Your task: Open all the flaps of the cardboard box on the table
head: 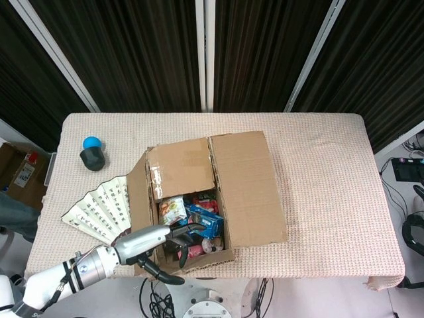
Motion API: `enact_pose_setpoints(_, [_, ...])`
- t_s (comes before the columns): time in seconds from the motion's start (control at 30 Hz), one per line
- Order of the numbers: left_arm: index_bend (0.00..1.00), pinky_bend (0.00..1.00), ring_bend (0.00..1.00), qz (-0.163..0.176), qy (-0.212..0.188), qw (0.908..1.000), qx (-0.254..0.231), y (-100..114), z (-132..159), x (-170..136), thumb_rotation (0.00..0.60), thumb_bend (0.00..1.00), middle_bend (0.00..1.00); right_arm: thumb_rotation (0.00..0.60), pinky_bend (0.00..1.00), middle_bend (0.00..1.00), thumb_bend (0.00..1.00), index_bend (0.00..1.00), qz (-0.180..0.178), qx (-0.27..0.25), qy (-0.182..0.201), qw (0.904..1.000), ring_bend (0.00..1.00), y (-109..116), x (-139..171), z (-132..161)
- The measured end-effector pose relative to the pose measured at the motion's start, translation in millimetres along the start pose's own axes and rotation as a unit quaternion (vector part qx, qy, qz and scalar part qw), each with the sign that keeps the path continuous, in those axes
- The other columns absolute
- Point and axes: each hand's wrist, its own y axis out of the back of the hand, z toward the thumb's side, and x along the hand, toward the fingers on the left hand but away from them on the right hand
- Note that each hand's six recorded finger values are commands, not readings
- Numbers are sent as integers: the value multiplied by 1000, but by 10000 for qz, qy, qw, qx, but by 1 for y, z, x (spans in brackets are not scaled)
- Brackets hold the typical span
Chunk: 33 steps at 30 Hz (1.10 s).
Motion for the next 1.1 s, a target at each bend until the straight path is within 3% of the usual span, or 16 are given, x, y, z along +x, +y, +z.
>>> enact_pose_setpoints(0.37, [57, 201, 221, 45, 171, 9997, -183, 16, -15, -7, 305, 0, 518, 600, 0, 0, 470, 0, 76, 5, -43, 10000, 0, -4, 0, -1])
enact_pose_setpoints(0.5, [58, 201, 189, 117, 143, 9998, -79, 21, -16, -7, 298, 16, 397, 600, 0, 0, 471, 0, 112, 48, -29, 9999, 0, -6, -1, 0])
enact_pose_setpoints(0.7, [59, 199, 151, 563, 107, 9972, 486, 37, -21, -10, 311, 27, 277, 600, 0, 0, 472, 0, 178, 97, 62, 9998, 0, -11, -5, 8])
enact_pose_setpoints(0.77, [59, 199, 149, 779, 134, 9940, 756, 43, -25, -12, 329, 27, 257, 600, 0, 0, 471, 0, 188, 99, 90, 9997, 0, -11, -8, 11])
enact_pose_setpoints(0.9, [61, 198, 139, 1241, 210, 9839, 1266, 56, -32, -13, 437, 27, 215, 600, 0, 0, 471, 0, 196, 107, 107, 9997, 0, -12, -11, 15])
enact_pose_setpoints(1.1, [60, 189, 86, 1804, 314, 9550, 2334, 69, -44, 1, 563, 27, 123, 600, 0, 0, 471, 0, 107, 107, 123, 9998, 0, -7, -13, 19])
